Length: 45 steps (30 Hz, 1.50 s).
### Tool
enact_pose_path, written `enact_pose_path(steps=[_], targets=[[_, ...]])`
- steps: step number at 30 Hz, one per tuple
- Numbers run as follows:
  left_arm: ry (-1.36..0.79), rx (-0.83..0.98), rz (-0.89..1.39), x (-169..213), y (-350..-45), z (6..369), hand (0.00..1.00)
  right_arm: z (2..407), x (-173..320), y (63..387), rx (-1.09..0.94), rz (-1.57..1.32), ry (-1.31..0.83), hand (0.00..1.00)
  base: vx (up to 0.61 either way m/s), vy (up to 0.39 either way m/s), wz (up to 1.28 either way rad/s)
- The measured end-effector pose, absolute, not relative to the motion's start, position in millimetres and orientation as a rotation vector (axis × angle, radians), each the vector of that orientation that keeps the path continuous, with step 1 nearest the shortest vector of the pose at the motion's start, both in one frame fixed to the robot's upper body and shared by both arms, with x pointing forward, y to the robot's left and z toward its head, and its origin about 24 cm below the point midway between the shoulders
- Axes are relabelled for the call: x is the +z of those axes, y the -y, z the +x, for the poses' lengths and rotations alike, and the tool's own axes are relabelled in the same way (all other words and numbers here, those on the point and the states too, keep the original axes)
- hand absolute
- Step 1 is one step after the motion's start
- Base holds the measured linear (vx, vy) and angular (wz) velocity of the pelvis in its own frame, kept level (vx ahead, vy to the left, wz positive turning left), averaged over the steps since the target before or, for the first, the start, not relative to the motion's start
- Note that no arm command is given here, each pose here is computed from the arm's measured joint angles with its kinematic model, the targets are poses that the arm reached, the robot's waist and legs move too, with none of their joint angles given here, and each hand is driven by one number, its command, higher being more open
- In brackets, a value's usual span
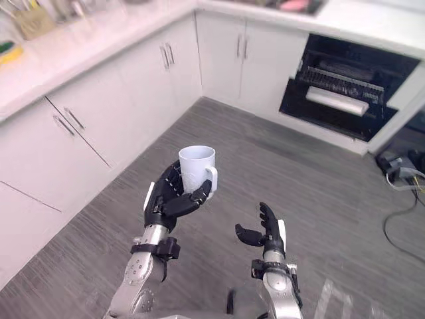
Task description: Walk over to the sink, pick up the cup, carry it to the dishwasher, place the cup inside the dishwasher, then close the dishwasher door
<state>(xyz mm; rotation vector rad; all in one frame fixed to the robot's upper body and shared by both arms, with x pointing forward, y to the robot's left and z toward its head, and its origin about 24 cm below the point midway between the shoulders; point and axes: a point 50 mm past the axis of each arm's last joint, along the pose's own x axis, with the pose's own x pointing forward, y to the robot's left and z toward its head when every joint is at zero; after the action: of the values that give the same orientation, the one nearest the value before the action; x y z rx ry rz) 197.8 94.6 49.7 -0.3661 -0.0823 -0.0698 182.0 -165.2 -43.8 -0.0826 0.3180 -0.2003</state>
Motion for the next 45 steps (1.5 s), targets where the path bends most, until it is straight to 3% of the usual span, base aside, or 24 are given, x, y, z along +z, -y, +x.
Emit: enact_pose_path(steps=[5,8,16,23,27,34,45], targets=[[0.126,-0.078,-0.385,58.6,-94.4,197.9,0.3,193.5,-28.7,158.6,-0.197,-0.054,-0.234,0.9,0.32,0.132,-0.32],[0.113,-0.058,-0.372,54.9,-99.4,198.1,0.3,198.2,-43.7,166.6,-0.218,-0.081,-0.299,0.9,0.39,0.347,-0.39],[0.063,-0.031,-0.285,43.0,-115.4,199.7,0.3,193.1,-60.7,151.2,-0.194,-0.033,-0.392,0.9,0.45,0.272,-0.26],[0.09,-0.08,-0.305,50.0,-104.0,199.5,0.3,198.1,-51.6,144.3,-0.18,-0.019,-0.347,0.9,0.38,-0.037,-0.29],[0.051,-0.086,-0.313,41.1,-97.1,202.6,0.3,201.3,-57.1,157.5,-0.177,-0.08,-0.373,0.9,0.51,-0.125,-0.08],[0.035,-0.082,-0.381,41.3,-85.8,201.5,0.3,180.7,-49.4,158.2,-0.193,-0.062,-0.353,0.9,0.44,-0.123,-0.07],[0.033,0.024,-0.343,37.4,-113.5,194.5,0.3,192.9,-58.1,161.5,-0.208,-0.072,-0.38,0.9,0.38,0.228,-0.44]])
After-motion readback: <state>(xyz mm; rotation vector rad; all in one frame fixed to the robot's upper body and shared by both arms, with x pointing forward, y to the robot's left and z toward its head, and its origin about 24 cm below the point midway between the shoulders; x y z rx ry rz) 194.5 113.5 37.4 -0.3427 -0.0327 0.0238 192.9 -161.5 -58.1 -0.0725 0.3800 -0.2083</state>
